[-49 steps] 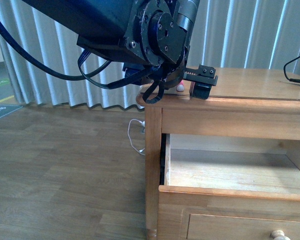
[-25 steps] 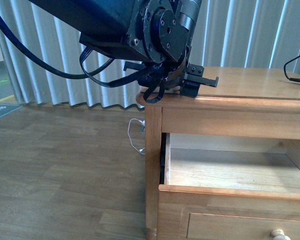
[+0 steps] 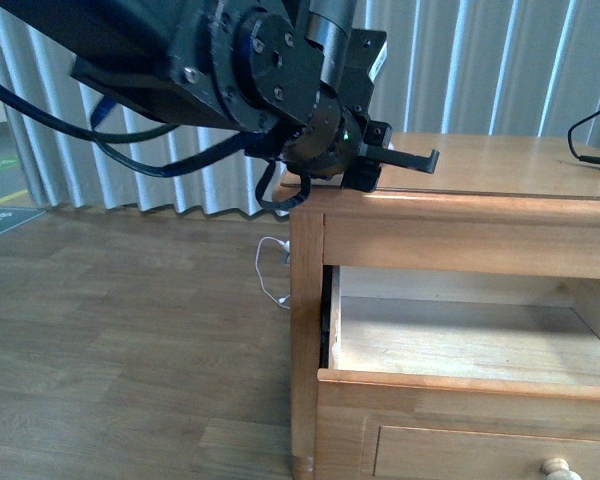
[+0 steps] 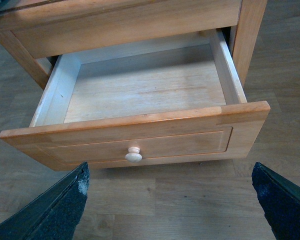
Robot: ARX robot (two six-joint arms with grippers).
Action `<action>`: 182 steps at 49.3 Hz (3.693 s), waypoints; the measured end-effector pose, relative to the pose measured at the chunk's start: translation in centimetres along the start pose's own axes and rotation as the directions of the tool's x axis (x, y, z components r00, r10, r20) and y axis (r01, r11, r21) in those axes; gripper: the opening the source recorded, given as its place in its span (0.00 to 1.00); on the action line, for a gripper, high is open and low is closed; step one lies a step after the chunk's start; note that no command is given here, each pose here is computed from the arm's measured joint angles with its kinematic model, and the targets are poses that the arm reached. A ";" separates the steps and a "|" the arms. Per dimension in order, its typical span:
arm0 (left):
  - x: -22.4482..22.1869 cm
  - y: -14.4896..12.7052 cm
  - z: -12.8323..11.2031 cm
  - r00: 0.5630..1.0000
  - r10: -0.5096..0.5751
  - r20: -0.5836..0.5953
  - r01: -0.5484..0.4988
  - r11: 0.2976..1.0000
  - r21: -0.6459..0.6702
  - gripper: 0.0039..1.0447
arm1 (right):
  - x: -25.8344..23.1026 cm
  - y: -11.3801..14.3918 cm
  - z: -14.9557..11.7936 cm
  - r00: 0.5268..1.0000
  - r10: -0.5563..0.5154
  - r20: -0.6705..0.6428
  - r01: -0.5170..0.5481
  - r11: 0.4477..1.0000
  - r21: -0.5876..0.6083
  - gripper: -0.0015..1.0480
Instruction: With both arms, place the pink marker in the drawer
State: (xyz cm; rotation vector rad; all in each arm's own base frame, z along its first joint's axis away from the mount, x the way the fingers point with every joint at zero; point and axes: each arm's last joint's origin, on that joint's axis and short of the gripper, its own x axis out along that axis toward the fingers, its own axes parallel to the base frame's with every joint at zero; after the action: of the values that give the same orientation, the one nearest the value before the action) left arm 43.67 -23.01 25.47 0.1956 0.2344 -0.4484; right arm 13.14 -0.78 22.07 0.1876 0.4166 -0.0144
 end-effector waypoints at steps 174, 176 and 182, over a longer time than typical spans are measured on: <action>-36.5 4.0 -19.8 0.882 0.443 0.163 -0.400 0.885 -0.239 0.04 | 0.0 0.0 0.0 1.000 0.000 0.000 0.000 1.000 0.000 0.91; -36.8 3.9 -19.6 0.873 0.448 0.190 -0.401 0.884 -0.241 0.04 | 0.0 0.0 0.0 1.000 -0.001 0.000 0.001 1.000 0.000 0.91; -36.8 3.9 -19.6 0.871 0.449 0.198 -0.401 0.884 -0.241 0.04 | 0.0 0.0 0.0 1.000 0.000 0.001 0.000 1.000 0.000 0.91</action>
State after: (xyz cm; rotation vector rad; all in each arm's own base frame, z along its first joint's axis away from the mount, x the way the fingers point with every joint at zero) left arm 9.66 -0.02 17.11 -0.0040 -0.0177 -0.0023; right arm 13.13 -0.78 22.08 0.1876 0.4158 -0.0144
